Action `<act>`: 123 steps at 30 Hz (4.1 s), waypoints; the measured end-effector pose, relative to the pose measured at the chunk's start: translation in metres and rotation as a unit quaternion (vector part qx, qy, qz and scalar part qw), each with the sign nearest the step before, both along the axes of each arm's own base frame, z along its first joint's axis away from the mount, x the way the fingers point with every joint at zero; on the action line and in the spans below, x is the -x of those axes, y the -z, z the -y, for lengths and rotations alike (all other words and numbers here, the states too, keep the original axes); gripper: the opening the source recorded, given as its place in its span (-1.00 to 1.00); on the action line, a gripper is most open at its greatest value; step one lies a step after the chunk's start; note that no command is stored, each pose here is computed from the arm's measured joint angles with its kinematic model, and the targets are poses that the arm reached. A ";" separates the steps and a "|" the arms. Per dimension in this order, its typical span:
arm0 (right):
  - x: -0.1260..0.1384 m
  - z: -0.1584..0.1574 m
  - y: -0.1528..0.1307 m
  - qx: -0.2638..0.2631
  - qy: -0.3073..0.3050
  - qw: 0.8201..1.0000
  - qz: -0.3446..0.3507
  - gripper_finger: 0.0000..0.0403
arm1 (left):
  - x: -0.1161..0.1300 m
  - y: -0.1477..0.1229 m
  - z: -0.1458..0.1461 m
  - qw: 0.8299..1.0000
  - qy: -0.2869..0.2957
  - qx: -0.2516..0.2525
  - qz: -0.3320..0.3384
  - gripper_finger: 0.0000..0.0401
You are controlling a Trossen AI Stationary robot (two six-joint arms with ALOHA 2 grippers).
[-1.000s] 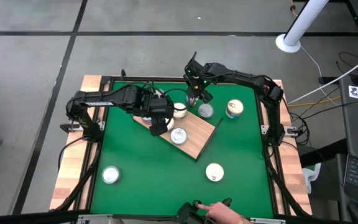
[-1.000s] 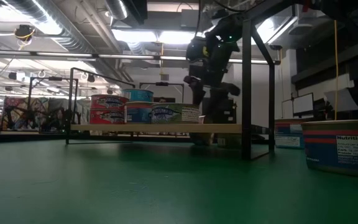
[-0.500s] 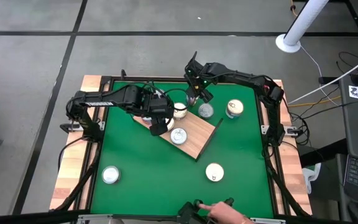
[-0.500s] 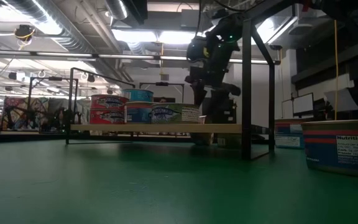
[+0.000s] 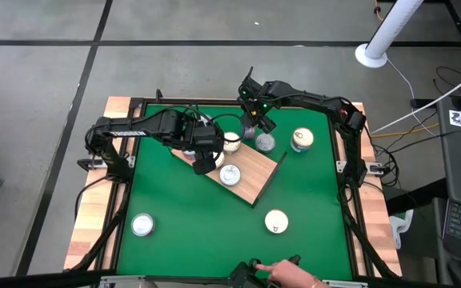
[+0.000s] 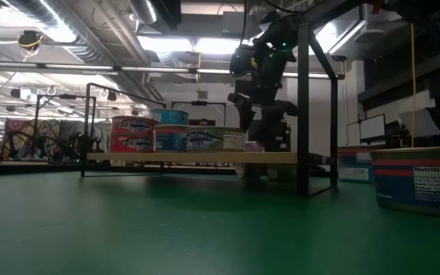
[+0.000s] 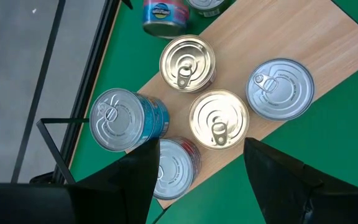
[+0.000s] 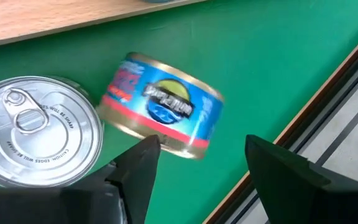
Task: Stack canned seafood by type on shelf
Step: Stack the blue and pink tuna can on top of the blue and pink tuna can on the shelf
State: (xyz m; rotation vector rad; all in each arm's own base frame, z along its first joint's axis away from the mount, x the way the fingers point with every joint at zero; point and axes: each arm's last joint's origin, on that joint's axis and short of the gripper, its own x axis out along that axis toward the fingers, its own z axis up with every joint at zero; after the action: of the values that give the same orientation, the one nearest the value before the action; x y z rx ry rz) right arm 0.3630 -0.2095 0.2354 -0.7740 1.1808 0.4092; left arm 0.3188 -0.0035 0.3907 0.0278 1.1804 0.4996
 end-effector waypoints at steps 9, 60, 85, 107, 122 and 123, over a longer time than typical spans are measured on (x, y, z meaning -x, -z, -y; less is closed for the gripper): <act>-0.001 0.001 0.000 0.010 0.009 1.000 -0.001 0.21 | 0.000 0.000 0.000 1.000 -0.002 0.001 0.001 0.13; -0.014 -0.010 0.009 -0.170 0.604 0.769 0.125 0.21 | 0.000 0.000 0.000 1.000 0.009 -0.003 -0.005 0.13; -0.015 -0.011 0.015 -0.202 0.621 0.749 0.111 0.21 | 0.001 0.000 0.000 1.000 0.009 -0.003 -0.007 0.13; -0.018 -0.012 0.016 -0.199 0.608 0.760 0.114 0.21 | 0.001 0.000 0.000 1.000 0.009 -0.003 -0.008 0.13; -0.018 -0.014 0.016 -0.225 0.588 0.771 0.102 0.21 | 0.001 0.000 0.000 1.000 0.009 -0.003 -0.008 0.13; -0.018 -0.014 0.016 -0.227 0.587 0.771 0.101 0.21 | 0.001 0.000 0.000 1.000 0.009 -0.003 -0.008 0.13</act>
State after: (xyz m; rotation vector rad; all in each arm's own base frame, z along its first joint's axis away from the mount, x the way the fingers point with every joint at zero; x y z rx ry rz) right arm 0.3810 -0.1954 0.2194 0.4123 1.0775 -0.4377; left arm 0.3182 -0.0036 0.3904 0.0468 1.1929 0.4874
